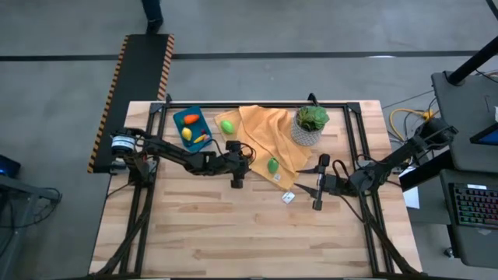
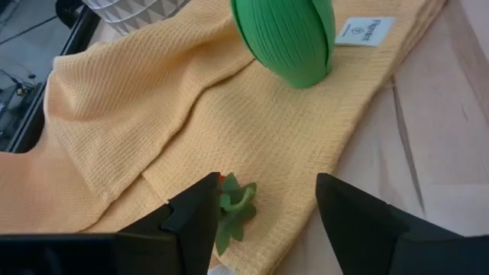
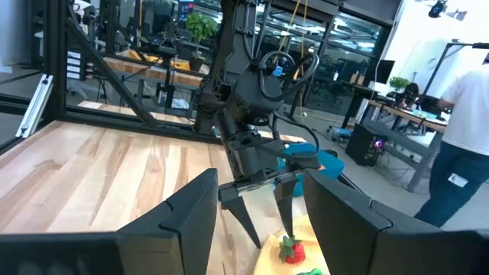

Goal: Pick and placing Produce into tupperware
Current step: Put the strawberry into the blue bin

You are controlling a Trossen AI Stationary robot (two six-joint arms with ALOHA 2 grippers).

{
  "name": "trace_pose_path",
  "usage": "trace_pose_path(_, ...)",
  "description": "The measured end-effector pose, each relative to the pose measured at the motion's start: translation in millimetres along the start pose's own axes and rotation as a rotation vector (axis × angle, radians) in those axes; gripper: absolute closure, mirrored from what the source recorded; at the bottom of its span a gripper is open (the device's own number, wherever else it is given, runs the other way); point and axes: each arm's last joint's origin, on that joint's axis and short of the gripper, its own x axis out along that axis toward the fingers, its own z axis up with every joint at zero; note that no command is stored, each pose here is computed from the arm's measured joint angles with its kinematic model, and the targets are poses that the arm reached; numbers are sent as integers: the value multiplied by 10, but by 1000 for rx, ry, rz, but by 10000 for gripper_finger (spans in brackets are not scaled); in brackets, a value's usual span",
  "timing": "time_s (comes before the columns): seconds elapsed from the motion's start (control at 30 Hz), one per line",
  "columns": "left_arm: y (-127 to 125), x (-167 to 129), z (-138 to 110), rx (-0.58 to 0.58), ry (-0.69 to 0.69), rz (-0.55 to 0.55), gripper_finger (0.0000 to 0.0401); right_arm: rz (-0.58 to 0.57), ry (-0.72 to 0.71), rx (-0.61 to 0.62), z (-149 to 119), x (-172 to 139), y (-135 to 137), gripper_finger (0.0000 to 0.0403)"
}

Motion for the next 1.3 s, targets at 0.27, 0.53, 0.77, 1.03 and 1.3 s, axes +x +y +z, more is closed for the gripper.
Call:
trace_pose_path(0.27,-26,56,-54,-22,23,-3,203,0,-1,1,1,0,0,216)
trace_pose_path(0.53,-25,86,-58,-20,34,12,203,-1,-4,4,5,0,-1,216)
trace_pose_path(0.77,-16,105,-52,-22,38,27,203,-1,-4,4,4,0,-1,216)
trace_pose_path(1.03,-10,114,-61,-21,48,52,207,-1,-3,3,4,0,-1,216)
trace_pose_path(1.3,-2,114,-61,-21,53,75,251,0,-3,3,4,0,0,216)
